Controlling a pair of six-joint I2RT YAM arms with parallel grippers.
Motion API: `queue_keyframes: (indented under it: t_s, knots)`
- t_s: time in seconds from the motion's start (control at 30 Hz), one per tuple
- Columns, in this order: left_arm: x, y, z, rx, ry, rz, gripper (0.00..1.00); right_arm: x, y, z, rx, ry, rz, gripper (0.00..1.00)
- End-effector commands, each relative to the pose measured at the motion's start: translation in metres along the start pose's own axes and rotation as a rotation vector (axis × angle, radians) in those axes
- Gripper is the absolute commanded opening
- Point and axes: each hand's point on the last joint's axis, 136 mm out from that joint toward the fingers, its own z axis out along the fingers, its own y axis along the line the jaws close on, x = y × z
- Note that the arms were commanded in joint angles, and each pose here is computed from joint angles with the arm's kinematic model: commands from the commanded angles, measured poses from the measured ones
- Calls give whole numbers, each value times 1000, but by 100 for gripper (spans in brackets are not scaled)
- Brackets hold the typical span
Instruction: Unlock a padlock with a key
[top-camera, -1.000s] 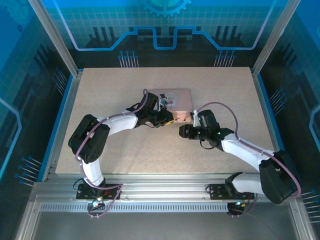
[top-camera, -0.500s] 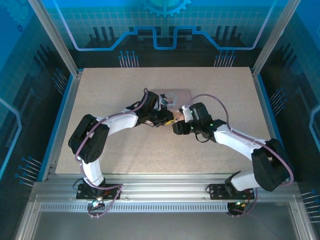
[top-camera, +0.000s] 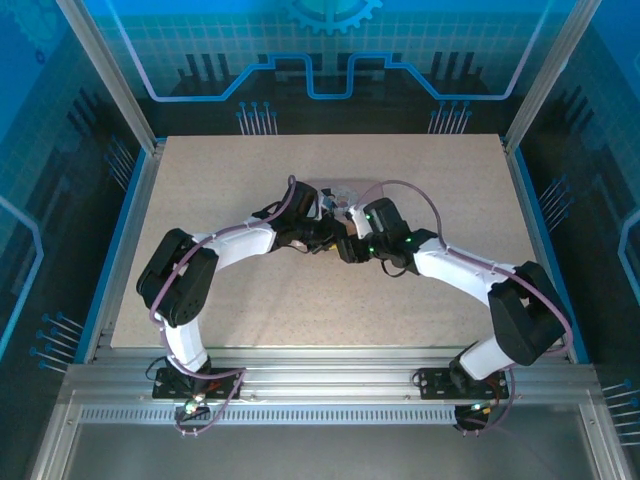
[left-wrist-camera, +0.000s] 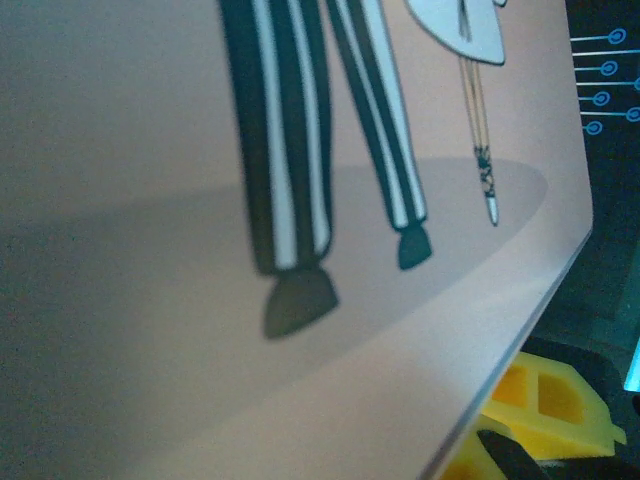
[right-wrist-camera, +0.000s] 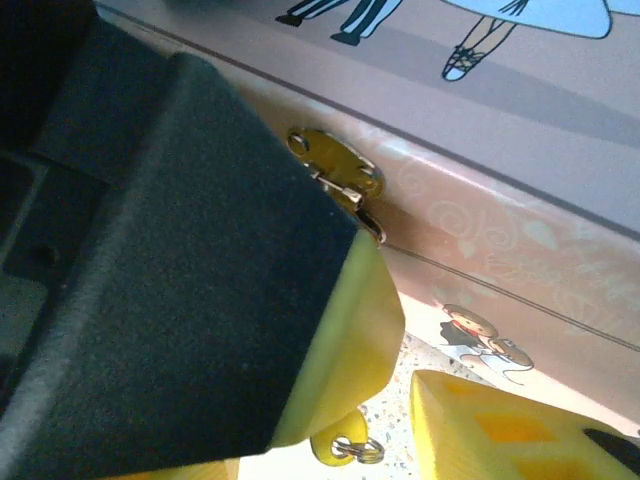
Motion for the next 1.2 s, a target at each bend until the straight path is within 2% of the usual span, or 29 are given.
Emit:
queue_keyframes:
  t_s: [0.0,0.33,0.43,0.53,0.6,0.73,0.87,1.17]
  knots:
    - [5,-27,-12,75,46,17,10,-6,2,2,22,4,-37,45]
    - [4,-26,-14,77,49,8,10,-4,-1,7,45,30,-67,41]
    - [5,-25,-13,76,52,7,10,-6,0,7,42,22,-67,29]
    - [5,-24,-14,71,52,10,10,-6,2,6,33,24,-78,7]
    - [5,-23,-15,70,50,11,10,-4,4,8,16,36,-84,0]
    - [6,-19,-15,64,51,17,12,0,14,10,-65,39,-68,0]
    - [8,-12,-12,56,49,12,12,6,13,14,-60,47,-61,0]
    - [14,23,-2,14,18,-9,24,36,7,31,-46,104,-48,0]
